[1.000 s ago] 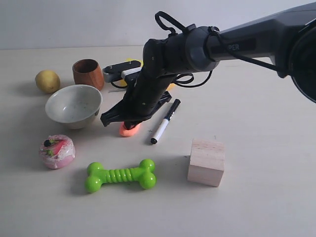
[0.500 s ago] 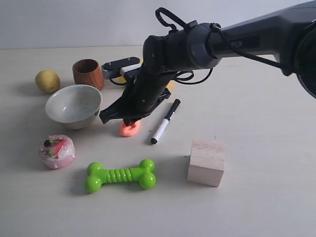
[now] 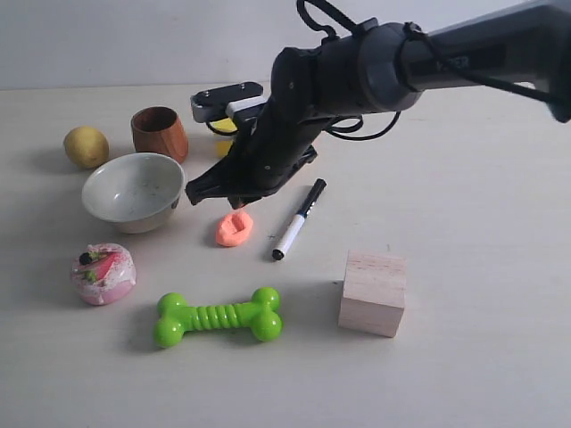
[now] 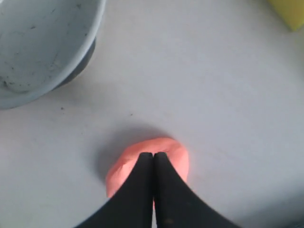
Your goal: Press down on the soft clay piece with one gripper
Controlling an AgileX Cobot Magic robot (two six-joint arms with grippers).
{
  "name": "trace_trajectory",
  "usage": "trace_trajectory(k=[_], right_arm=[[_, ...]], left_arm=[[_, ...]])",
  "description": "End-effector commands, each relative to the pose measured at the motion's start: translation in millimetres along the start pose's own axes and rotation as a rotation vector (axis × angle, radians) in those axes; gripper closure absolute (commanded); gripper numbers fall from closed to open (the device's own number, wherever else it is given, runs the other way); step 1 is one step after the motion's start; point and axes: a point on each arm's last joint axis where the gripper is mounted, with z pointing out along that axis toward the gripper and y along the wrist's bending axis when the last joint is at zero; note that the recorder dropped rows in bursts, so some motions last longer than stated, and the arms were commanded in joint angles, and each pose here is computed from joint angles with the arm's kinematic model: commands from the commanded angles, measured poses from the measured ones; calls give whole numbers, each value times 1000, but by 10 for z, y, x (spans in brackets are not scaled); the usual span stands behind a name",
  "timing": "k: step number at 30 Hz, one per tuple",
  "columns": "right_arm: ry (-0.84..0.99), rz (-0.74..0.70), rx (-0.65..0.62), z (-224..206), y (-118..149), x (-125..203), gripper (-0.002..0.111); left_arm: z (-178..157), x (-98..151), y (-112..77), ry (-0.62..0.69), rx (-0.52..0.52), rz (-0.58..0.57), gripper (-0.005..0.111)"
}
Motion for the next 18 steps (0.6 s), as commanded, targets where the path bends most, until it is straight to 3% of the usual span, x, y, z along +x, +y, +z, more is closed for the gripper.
trace_trajectory(k=[1, 8, 18], right_arm=[[-159, 23, 41, -211, -64, 110, 108], [-253, 70, 72, -872, -202, 400, 108], [-521, 27, 62, -1909, -46, 562, 108]], left_arm=[[-4, -19, -4, -15, 6, -1, 107], [-4, -19, -4, -15, 6, -1, 107], [-4, -19, -4, -15, 6, -1, 107]])
